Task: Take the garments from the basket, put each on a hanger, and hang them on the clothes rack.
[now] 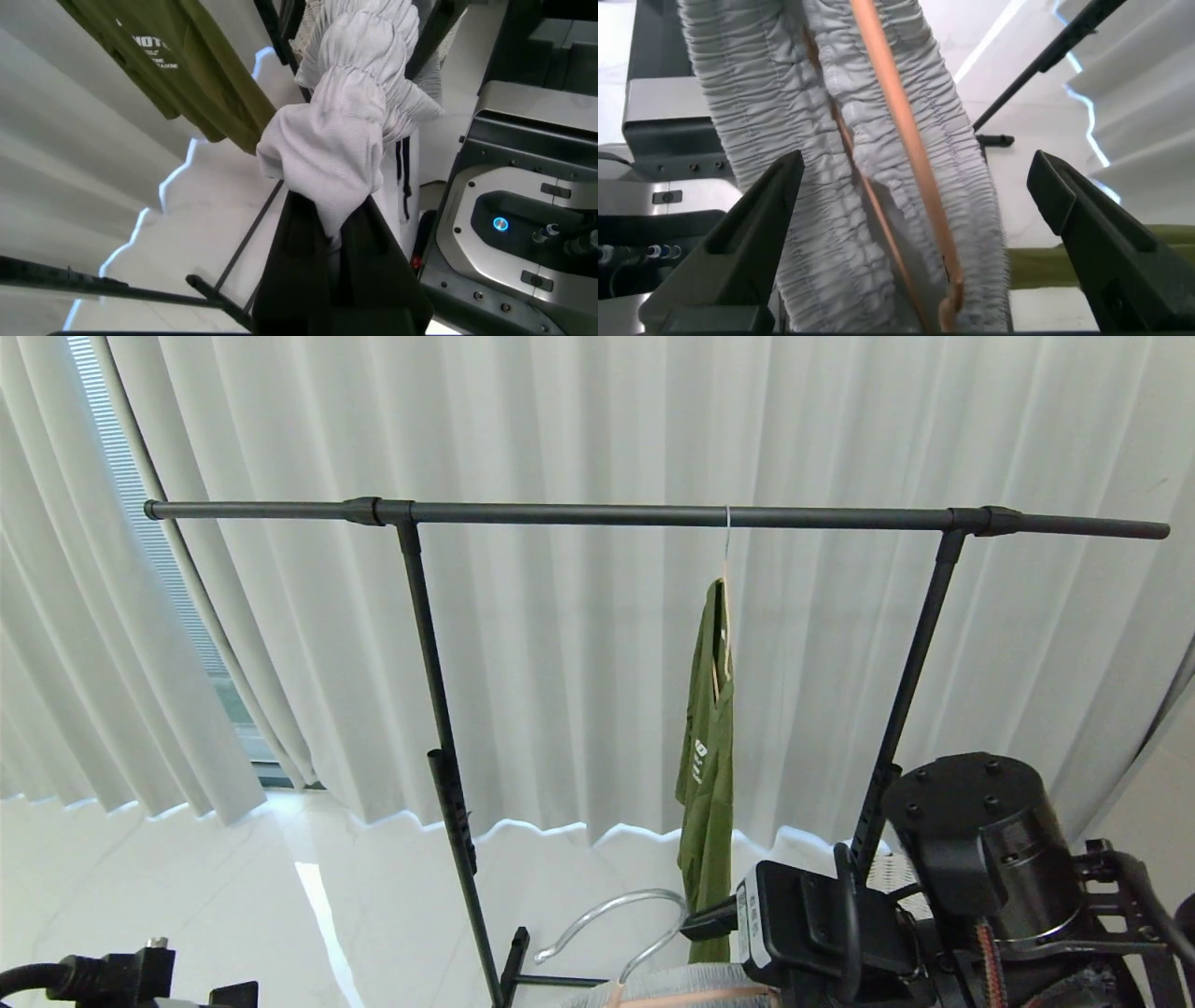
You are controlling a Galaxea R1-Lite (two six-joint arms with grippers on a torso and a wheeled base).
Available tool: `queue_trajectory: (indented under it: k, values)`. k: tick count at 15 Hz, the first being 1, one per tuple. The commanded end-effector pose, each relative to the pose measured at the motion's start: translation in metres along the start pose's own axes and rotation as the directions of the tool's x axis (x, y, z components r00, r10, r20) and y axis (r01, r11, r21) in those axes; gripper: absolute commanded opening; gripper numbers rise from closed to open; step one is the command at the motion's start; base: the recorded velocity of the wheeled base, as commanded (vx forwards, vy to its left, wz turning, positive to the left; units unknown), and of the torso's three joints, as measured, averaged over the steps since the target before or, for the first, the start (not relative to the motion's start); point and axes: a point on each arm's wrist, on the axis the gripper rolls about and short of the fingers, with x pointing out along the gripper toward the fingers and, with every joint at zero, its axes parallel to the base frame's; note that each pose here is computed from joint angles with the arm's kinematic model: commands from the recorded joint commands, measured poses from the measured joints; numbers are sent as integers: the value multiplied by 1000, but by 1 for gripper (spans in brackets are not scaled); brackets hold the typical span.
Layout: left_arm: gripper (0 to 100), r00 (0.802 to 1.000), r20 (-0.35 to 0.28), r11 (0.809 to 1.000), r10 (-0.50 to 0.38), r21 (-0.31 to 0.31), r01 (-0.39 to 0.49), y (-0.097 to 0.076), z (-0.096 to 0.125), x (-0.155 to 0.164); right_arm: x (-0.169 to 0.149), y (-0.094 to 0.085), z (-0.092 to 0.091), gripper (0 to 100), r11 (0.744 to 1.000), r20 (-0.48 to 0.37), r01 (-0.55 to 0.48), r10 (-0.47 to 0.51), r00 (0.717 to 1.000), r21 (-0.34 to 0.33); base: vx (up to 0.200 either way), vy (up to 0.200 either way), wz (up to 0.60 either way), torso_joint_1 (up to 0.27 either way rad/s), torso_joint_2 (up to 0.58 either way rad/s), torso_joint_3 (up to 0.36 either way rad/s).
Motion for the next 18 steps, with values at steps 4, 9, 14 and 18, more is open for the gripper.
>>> queue_trajectory:
  k: [4,9,14,18]
  values:
    - [0,1000,5,1000,1,0,-1,0,0,-1,5,-1,-3,0,1000,-14,-5,5,1000,7,0,0,0,0,0,0]
    - [0,1000,2,1000,0,2,0,0,-1,-1,2,-1,-2,0,1000,-8,4,-4,1000,5,0,0,0,0,0,0]
    - [100,1000,-8,1000,2,21,-2,-1,-3,0,-15,1,10,0,999,49,30,-29,998,-18,0,0,0,0,0,0]
    - [100,1000,-19,1000,17,6,-17,-2,-13,-5,-35,1,15,0,998,75,63,-61,995,-16,0,0,0,0,0,0]
